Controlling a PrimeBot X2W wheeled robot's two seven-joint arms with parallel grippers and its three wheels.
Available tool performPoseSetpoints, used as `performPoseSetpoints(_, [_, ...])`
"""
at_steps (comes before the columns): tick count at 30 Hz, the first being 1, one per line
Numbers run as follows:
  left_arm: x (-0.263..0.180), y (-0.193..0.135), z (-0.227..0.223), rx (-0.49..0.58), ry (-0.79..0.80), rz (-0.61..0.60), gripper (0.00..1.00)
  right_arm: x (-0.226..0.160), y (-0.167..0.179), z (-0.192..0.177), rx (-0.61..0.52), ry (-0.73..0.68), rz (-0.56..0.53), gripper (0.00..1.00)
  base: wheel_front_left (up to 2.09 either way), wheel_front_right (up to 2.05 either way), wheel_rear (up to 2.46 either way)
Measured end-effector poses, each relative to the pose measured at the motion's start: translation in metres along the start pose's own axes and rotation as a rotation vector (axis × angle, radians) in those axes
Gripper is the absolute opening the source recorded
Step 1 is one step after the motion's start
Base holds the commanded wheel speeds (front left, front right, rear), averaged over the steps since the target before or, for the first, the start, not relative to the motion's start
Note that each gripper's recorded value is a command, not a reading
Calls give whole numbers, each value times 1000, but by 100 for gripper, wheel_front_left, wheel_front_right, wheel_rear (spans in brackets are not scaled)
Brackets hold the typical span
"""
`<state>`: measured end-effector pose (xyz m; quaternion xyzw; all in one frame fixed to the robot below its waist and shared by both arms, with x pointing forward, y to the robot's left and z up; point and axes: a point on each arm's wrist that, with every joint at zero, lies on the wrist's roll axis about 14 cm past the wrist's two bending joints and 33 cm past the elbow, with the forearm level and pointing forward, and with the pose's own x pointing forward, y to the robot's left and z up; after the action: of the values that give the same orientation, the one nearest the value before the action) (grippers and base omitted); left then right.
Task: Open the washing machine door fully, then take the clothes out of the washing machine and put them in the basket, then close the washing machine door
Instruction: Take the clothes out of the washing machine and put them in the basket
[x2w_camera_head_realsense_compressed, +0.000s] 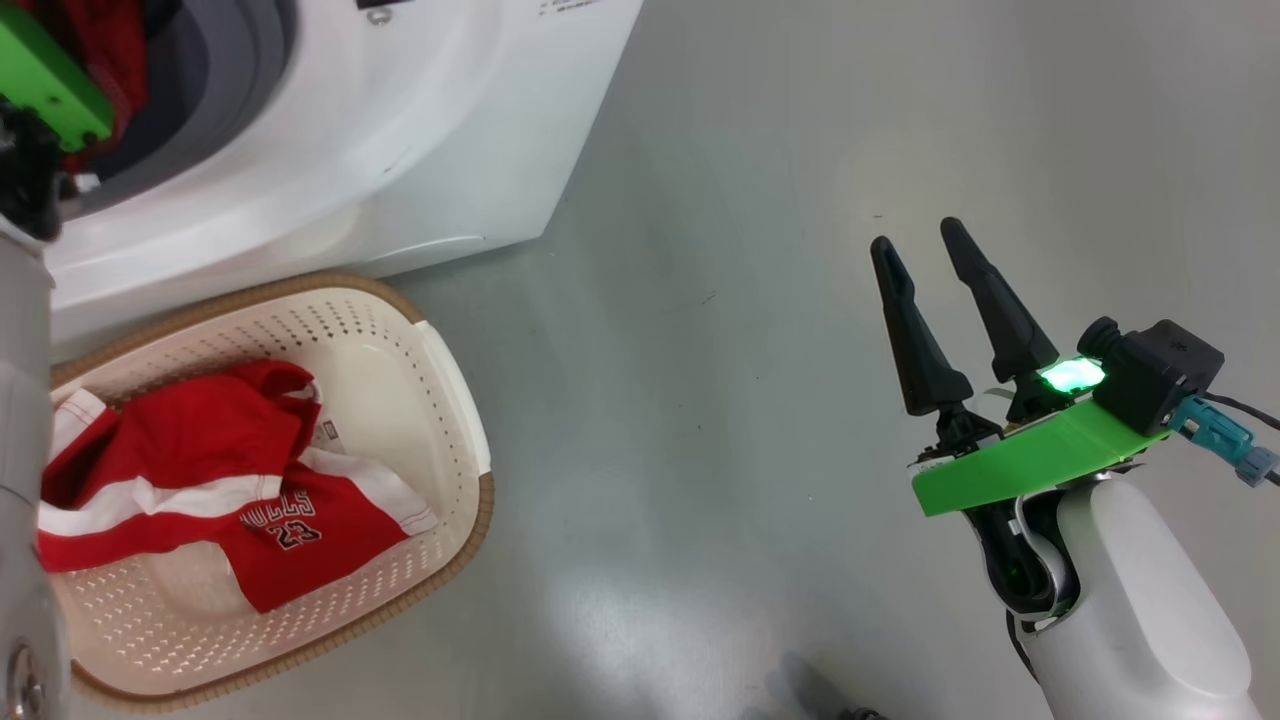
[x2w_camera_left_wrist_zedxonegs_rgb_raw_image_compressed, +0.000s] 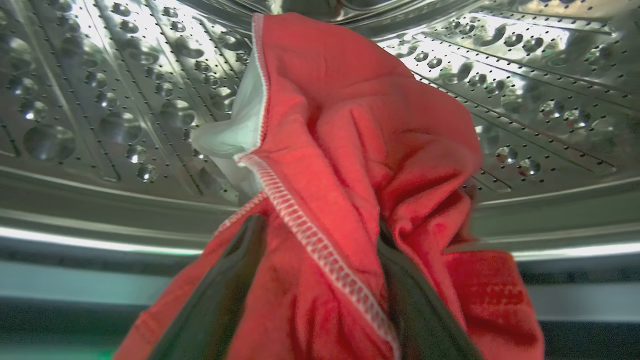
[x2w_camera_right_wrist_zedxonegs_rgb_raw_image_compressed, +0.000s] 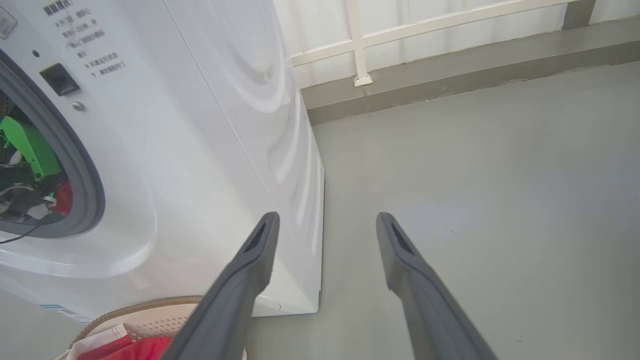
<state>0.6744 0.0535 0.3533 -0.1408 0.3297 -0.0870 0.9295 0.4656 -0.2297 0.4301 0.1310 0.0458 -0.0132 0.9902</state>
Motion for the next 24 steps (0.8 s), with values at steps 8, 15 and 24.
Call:
performPoseSetpoints(8, [-1,1,0,11,34,25,0,0,0,1,3,-5,-3,100,0,0,0])
performPoseSetpoints(15, [-10,-2,9,36,-31,10,0,-1,5,6,10,-17,6,100,0,0,0])
performPoseSetpoints(24, [-35,-20,17,78,-125,-66,0,-4,15,24,11,-55,36,100,0,0,0])
